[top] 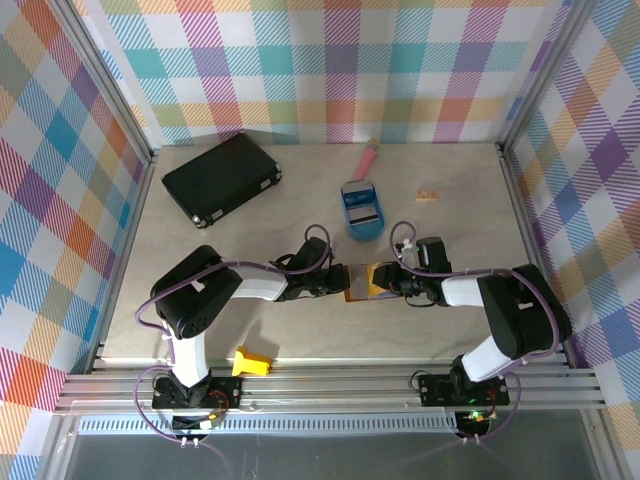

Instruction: Put the credit cards into the card holder

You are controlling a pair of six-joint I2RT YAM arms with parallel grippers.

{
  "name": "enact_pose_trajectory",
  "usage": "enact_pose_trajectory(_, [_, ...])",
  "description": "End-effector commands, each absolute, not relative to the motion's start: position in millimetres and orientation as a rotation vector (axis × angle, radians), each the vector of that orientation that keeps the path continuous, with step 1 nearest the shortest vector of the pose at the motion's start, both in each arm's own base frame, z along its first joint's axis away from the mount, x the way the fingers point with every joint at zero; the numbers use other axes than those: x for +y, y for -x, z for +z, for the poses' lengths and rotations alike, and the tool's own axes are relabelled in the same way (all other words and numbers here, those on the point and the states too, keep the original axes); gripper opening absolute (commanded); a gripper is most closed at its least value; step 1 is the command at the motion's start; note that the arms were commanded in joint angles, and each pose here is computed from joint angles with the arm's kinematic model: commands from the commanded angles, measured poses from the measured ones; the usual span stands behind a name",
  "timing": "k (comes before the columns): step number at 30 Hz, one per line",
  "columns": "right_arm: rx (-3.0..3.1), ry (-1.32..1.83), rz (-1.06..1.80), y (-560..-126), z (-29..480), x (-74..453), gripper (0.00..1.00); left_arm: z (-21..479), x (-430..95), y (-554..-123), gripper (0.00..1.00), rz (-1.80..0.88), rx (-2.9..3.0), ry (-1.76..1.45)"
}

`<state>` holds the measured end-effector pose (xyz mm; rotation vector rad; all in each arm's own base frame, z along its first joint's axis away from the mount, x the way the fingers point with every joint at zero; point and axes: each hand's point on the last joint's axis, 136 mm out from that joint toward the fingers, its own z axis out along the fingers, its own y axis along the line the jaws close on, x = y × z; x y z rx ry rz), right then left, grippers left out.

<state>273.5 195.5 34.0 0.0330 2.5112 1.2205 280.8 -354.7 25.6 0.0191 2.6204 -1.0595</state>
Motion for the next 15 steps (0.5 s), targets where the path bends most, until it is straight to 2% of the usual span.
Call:
enact_pose_trajectory(1, [2.531,0.001,1.191,-267.5,34.5,193.8,0.26,7.2,-349.1,-273.0,0.09,-0.993,2.698,0.005])
enact_pose_trajectory(9, [2.551,0.001,1.036,-272.1,46.9,179.6,0.31,5.8,-348.1,-273.2,0.09,-0.99,2.7,0.009])
enact_pose_trajectory(15, [2.577,0.015,1.057,-271.6,48.0,183.0,0.24,5.5,-349.9,-272.8,0.09,-1.002,2.698,0.008])
